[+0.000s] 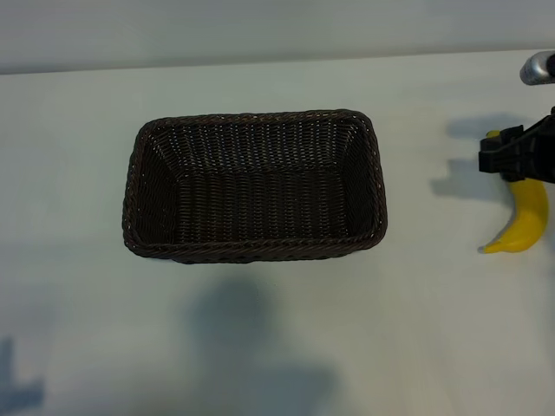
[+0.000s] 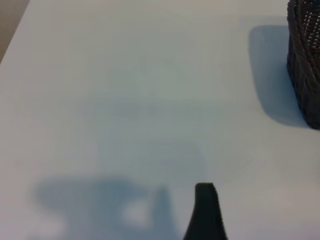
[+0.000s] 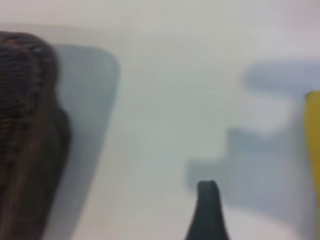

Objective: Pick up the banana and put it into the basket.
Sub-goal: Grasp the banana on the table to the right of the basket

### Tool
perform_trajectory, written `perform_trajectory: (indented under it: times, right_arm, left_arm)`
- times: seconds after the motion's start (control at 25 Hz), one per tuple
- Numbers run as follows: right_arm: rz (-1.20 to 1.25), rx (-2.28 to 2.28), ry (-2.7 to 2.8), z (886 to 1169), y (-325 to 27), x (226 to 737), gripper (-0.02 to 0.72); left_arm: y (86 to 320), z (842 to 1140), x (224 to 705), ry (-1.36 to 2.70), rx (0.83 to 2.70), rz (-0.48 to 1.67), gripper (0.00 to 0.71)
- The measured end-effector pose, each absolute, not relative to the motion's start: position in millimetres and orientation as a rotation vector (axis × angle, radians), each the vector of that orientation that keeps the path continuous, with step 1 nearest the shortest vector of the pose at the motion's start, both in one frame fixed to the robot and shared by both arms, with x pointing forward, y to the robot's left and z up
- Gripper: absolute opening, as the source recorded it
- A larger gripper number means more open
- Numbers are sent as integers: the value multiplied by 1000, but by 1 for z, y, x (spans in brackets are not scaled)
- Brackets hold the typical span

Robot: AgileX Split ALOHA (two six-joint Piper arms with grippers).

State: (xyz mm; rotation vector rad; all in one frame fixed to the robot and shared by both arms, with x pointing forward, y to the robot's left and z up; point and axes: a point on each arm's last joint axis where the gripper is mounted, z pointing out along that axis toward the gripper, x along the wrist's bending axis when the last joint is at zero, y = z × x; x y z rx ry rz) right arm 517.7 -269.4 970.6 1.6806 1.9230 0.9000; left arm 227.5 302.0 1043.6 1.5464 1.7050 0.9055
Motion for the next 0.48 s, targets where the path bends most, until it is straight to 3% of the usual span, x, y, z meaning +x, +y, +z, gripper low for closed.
perform_trajectory:
  times: [0.12, 0.48]
  right_arm:
    - [836, 1700, 1895, 962, -274, 525, 619]
    - [738, 1730, 1900, 939, -278, 544, 621]
  left_arm:
    - [302, 1044, 228, 1705, 1546, 906, 579]
    - [302, 1044, 228, 1705, 1546, 906, 579]
